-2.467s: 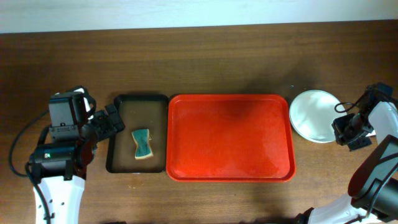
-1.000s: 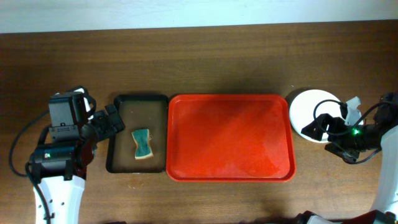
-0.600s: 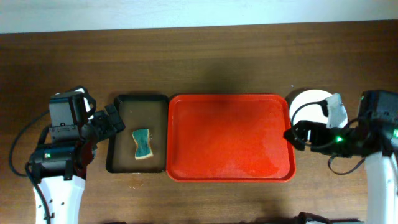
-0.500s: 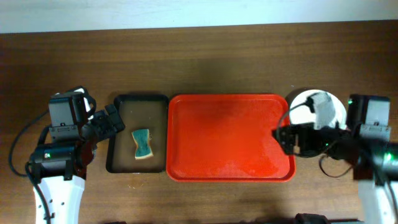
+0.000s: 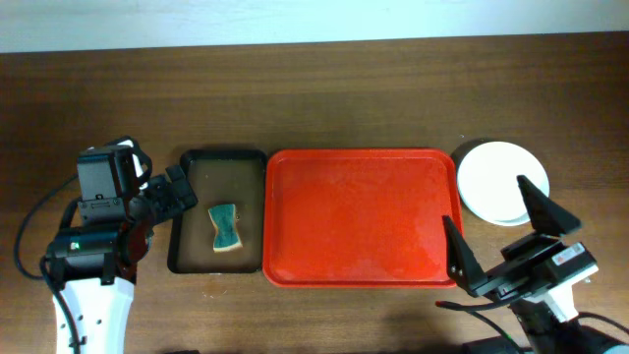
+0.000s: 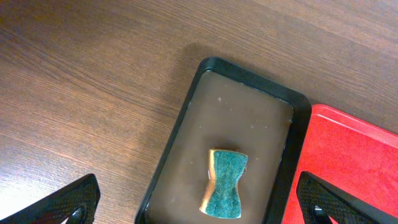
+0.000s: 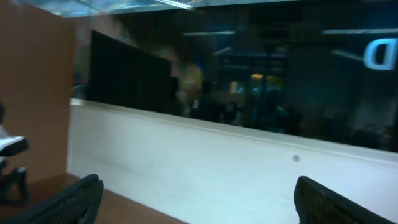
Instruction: Clean dirty plates on tray and stack at the side
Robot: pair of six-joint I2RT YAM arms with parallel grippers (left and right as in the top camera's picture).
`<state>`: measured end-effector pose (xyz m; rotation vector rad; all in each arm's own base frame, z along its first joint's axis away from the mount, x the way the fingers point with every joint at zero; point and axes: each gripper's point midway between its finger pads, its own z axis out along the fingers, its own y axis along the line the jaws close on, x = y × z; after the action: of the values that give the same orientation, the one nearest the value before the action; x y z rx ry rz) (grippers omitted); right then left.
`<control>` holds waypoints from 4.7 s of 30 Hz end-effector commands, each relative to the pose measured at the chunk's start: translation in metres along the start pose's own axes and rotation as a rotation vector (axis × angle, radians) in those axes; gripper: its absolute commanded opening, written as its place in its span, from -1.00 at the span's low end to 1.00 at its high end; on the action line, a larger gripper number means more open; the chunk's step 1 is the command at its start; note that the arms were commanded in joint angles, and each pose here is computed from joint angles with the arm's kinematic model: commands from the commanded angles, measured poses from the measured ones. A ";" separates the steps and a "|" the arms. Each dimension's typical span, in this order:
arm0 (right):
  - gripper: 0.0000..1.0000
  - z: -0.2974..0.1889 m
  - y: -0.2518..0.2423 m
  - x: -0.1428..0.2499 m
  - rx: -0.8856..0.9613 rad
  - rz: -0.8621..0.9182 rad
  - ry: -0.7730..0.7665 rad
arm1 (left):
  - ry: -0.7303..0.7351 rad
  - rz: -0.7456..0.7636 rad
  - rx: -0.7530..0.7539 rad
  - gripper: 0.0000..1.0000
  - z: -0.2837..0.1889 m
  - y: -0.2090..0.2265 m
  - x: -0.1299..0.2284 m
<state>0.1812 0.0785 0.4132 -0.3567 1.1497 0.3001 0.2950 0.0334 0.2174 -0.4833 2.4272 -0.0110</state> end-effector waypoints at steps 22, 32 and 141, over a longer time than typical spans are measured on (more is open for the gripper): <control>0.97 -0.031 -0.014 0.177 0.128 -0.030 0.170 | -0.022 -0.011 -0.004 0.98 -0.004 0.001 -0.006; 0.97 -0.034 -0.009 0.203 0.111 -0.013 0.226 | -0.022 -0.011 -0.004 0.98 -0.004 0.001 -0.006; 0.97 -0.057 -0.022 0.259 0.211 -0.031 0.476 | -0.772 0.208 0.363 0.98 0.012 -0.021 0.090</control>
<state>0.2417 0.0464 0.1586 -0.2701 1.6229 0.0571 0.2458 -0.0150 0.1574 -0.1364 1.6473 -0.2272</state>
